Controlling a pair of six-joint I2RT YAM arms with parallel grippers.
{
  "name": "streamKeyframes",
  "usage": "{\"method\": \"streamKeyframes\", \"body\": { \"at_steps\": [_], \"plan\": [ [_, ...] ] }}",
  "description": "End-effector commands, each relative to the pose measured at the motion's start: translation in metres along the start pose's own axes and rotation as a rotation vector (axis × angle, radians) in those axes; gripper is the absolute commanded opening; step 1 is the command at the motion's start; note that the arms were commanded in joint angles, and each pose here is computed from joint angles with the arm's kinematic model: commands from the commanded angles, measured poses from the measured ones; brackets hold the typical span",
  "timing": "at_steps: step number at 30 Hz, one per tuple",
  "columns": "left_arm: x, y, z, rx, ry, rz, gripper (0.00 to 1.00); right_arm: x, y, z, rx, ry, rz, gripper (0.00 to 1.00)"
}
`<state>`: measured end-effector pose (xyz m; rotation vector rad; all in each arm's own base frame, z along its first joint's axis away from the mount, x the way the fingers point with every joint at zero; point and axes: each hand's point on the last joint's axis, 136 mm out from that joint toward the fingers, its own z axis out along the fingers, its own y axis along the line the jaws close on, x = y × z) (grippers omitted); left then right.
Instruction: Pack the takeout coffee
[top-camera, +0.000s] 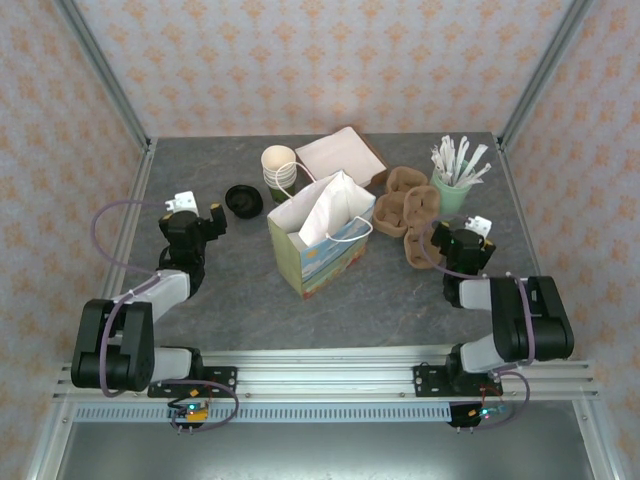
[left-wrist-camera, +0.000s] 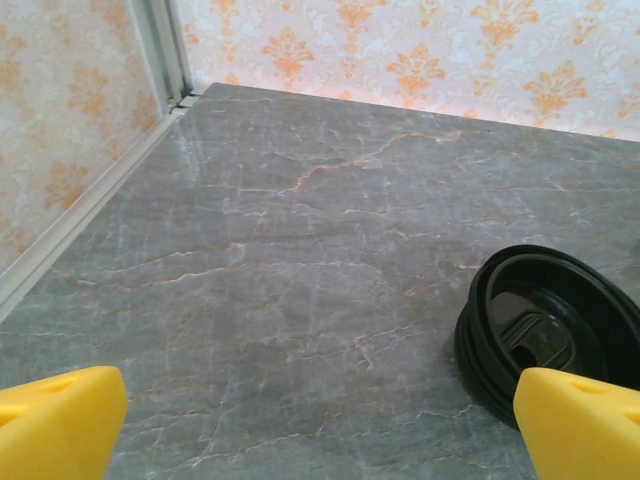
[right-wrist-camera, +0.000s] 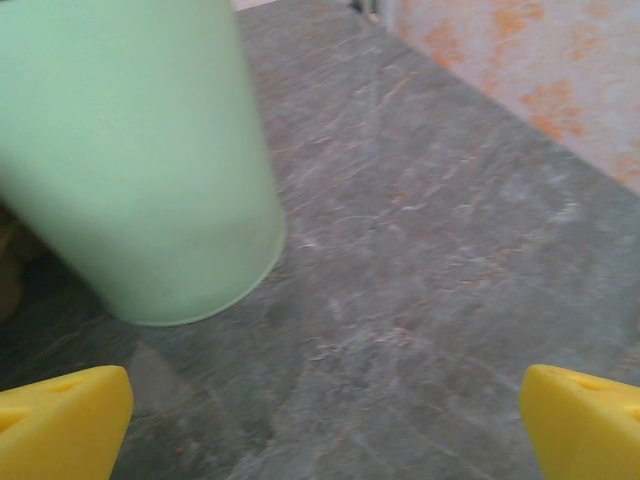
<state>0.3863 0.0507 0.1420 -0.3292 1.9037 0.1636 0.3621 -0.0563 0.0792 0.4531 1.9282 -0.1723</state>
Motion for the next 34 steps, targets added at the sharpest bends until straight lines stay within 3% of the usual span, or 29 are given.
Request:
{"method": "streamKeyframes", "body": {
  "at_steps": [1, 9, 12, 15, 23, 25, 34],
  "plan": [
    [-0.014, -0.008, 0.002, 0.036, -0.005, 0.002, 1.0, -0.02, 0.021, 0.001, -0.109, -0.07, 0.003, 0.99],
    [-0.007, 0.009, -0.018, -0.017, -0.066, -0.012, 1.0, -0.017, 0.017, 0.01, -0.059, -0.04, 0.003, 0.99],
    [0.011, 0.011, -0.014, -0.024, -0.03, 0.001, 1.0, -0.017, 0.02, 0.012, -0.047, -0.032, -0.02, 0.99],
    [0.024, 0.016, -0.013, -0.038, -0.063, -0.02, 1.0, -0.017, 0.023, 0.012, -0.047, -0.027, -0.037, 0.99],
    [0.042, -0.002, 0.013, 0.005, -0.012, 0.037, 1.0, -0.016, 0.027, 0.012, -0.052, -0.023, -0.055, 0.99],
    [0.046, -0.008, 0.014, 0.004, 0.031, 0.072, 1.0, -0.016, 0.027, 0.013, -0.053, -0.023, -0.056, 0.99],
    [0.045, -0.014, 0.014, 0.009, 0.029, 0.107, 1.0, -0.016, 0.028, 0.012, -0.05, -0.025, -0.062, 0.99]
  ]
}}
